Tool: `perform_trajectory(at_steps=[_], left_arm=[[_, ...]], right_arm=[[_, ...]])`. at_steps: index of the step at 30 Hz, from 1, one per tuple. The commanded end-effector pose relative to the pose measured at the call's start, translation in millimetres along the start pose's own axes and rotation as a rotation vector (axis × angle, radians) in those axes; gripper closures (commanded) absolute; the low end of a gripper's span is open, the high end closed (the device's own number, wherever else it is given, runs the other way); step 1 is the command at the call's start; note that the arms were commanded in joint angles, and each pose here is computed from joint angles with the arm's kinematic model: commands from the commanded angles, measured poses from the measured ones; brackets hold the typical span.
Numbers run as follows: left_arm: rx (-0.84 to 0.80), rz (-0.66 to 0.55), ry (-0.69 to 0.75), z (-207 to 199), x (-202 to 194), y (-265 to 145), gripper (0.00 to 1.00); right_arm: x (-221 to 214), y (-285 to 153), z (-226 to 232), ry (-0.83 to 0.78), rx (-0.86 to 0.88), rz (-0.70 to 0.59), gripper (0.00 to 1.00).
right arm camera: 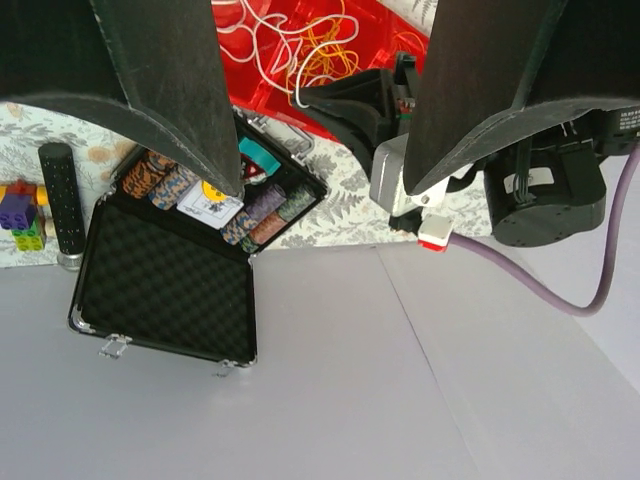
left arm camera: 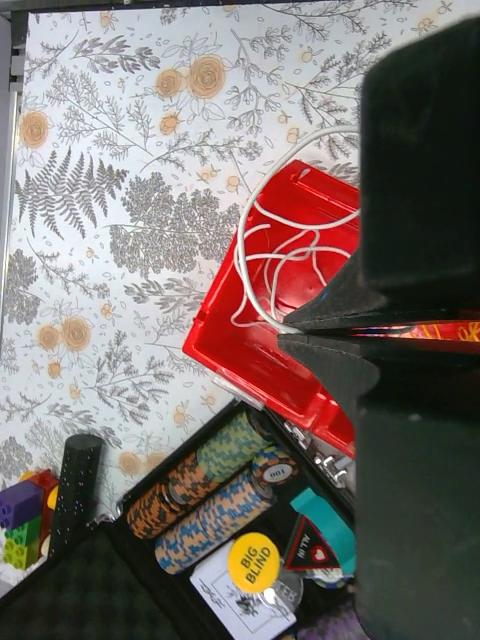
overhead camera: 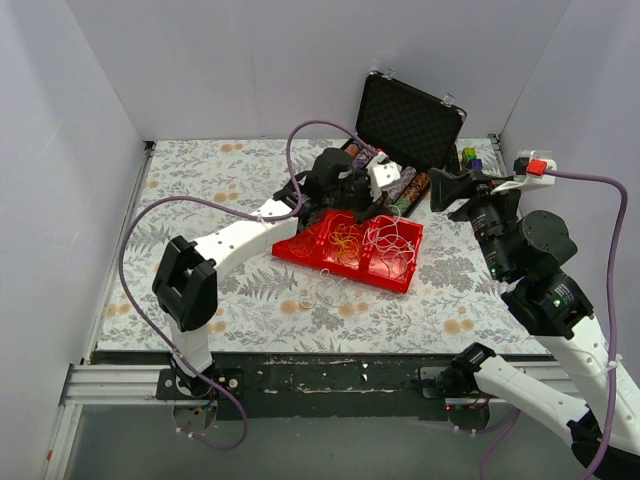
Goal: Untangle the cables
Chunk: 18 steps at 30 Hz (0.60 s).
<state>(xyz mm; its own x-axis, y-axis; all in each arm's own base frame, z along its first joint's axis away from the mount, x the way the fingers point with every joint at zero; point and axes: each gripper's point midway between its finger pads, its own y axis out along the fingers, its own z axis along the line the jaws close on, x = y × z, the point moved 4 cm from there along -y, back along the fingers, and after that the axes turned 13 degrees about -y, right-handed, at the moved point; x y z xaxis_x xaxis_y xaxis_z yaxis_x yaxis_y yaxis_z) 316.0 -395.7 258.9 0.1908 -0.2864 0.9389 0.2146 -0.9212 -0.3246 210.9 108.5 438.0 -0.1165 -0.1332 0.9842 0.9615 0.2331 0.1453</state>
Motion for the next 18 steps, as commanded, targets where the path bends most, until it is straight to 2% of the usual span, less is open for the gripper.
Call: perform_trajectory(at_steps=[1, 6, 13, 18], left_arm=[[-0.03, -0.034, 0.014, -11, 18, 10, 1.0], [-0.041, -0.04, 0.039, -14, 24, 24, 1.0], [-0.015, -0.173, 0.151, -19, 75, 22, 1.0], [0.001, -0.156, 0.145, -17, 65, 25, 1.0]], right_arm=[[-8, -3, -6, -0.012, -0.028, 0.012, 0.26], [-12, -3, -8, -0.029, -0.034, 0.016, 0.26], [6, -9, -11, -0.021, -0.039, -0.04, 0.26], [4, -7, -10, -0.024, -0.036, -0.031, 0.26]])
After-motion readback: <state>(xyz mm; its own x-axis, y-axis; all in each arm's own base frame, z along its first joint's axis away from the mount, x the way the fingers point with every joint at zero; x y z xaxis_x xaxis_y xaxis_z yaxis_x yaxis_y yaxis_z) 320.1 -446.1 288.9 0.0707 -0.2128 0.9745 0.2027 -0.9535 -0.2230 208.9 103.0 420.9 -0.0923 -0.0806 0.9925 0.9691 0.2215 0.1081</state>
